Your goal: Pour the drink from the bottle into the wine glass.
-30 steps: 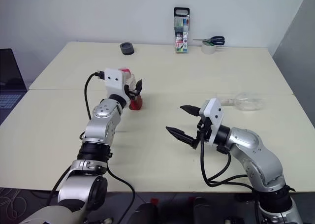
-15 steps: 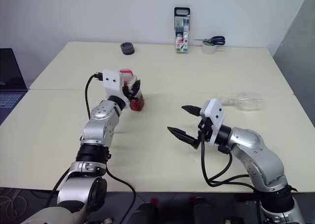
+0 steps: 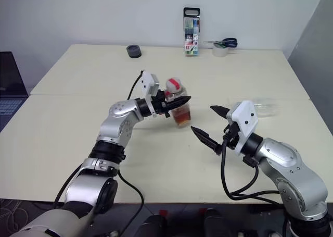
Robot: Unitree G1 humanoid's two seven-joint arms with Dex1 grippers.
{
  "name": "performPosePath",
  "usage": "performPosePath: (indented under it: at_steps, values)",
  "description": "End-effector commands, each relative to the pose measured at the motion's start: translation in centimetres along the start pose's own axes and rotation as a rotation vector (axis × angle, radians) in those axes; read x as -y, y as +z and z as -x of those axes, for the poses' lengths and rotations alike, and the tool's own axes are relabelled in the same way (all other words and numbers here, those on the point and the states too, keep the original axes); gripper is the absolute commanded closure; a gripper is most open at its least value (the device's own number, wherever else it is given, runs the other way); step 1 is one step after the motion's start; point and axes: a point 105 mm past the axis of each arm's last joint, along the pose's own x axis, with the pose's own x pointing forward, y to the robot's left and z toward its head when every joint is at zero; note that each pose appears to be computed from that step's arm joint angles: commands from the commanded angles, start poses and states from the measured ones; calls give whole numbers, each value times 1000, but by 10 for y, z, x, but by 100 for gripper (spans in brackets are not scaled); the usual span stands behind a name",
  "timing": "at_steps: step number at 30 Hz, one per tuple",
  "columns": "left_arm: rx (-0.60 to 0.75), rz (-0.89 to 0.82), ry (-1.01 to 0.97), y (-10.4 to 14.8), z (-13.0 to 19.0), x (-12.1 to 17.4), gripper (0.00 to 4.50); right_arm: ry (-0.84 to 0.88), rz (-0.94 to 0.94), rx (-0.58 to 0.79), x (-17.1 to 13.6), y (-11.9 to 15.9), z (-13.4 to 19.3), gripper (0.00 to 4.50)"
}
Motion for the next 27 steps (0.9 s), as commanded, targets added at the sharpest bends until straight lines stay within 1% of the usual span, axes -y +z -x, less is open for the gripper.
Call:
performPosePath:
  at_steps: [1,4,7,14,27]
  values:
    - [18,7,-227,12,-13,26,273,-38,38,51,-2,23,-8,0]
    - [-14,21,-333,8,-15,38,273,-29,43,65,-5,32,-16,0]
    - [-35,7,-390,6,-15,44,273,-34,52,61,-5,36,-21,0]
    - [-45,-28,-415,5,-17,45,273,-18,42,29,-9,31,-28,0]
    - [-55,-69,-415,1,-14,45,274,-36,-12,14,-3,21,-42,0]
